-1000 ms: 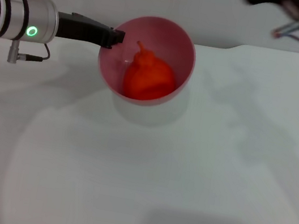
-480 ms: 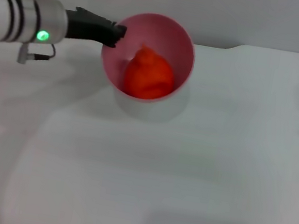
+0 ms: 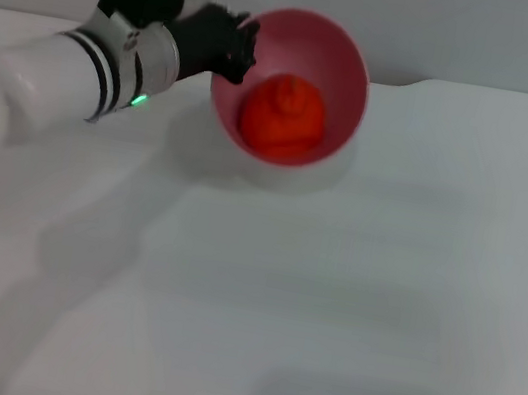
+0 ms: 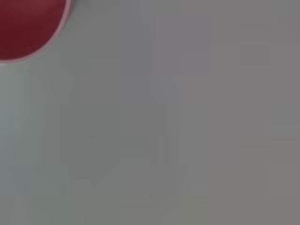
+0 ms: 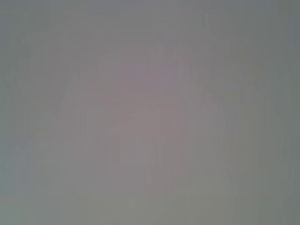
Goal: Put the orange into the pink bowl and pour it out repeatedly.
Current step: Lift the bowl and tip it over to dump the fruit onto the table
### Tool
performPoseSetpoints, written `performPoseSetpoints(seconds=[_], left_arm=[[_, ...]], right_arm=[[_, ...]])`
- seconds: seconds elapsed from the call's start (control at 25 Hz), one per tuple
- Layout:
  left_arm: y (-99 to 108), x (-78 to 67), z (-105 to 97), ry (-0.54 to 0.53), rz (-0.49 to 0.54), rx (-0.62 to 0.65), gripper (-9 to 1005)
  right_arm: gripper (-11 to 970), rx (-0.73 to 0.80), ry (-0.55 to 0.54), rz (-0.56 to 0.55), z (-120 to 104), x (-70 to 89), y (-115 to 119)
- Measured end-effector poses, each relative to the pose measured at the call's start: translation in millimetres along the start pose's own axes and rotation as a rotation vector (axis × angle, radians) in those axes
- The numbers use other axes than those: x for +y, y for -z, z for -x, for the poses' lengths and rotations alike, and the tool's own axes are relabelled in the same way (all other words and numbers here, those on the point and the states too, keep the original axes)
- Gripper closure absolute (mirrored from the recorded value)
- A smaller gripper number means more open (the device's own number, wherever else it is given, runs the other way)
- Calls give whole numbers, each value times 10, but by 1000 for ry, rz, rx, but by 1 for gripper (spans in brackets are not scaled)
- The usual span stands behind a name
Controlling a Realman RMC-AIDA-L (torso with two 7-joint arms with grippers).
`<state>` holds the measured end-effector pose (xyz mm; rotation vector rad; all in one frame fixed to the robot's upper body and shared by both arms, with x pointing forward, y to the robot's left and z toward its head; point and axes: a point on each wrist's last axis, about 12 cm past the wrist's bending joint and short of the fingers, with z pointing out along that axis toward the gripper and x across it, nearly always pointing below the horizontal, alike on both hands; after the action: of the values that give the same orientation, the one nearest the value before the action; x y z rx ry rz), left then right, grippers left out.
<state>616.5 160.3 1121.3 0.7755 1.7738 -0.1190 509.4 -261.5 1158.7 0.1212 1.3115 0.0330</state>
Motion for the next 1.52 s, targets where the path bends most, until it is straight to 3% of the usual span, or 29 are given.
performPoseSetpoints(seconds=[0.24, 0.36, 0.56, 0.6, 0.64, 0.84, 0.88, 1.12, 1.24, 1.52], left_arm=[[146, -99, -4, -71, 114, -99, 949], [260, -242, -10, -147, 186, -165, 949], [258, -462, -41, -335, 193, -183, 949], [258, -462, -41, -335, 193, -183, 949], [244, -523, -61, -420, 184, -176, 949], [247, -628, -110, -563, 203, -176, 949], [274, -691, -148, -658, 245, -190, 949], [299, -724, -153, -699, 275, -204, 949], [368, -780, -179, -767, 347, -235, 949], [376, -785, -202, -757, 347, -236, 949]], right_arm=[[265, 15, 4, -10, -51, -44, 12], [265, 12, 1, -10, -53, -41, 12], [266, 4, -14, 7, -49, 15, -12], [266, 5, -15, 11, -51, 27, -17], [266, 6, -15, 15, -56, 36, -20], [266, 11, -37, 20, -75, 44, -26], [266, 11, -41, 21, -78, 43, -26], [265, 15, -42, 24, -91, 44, -27], [266, 14, -42, 25, -90, 48, -31], [266, 13, -44, 31, -88, 66, -37]])
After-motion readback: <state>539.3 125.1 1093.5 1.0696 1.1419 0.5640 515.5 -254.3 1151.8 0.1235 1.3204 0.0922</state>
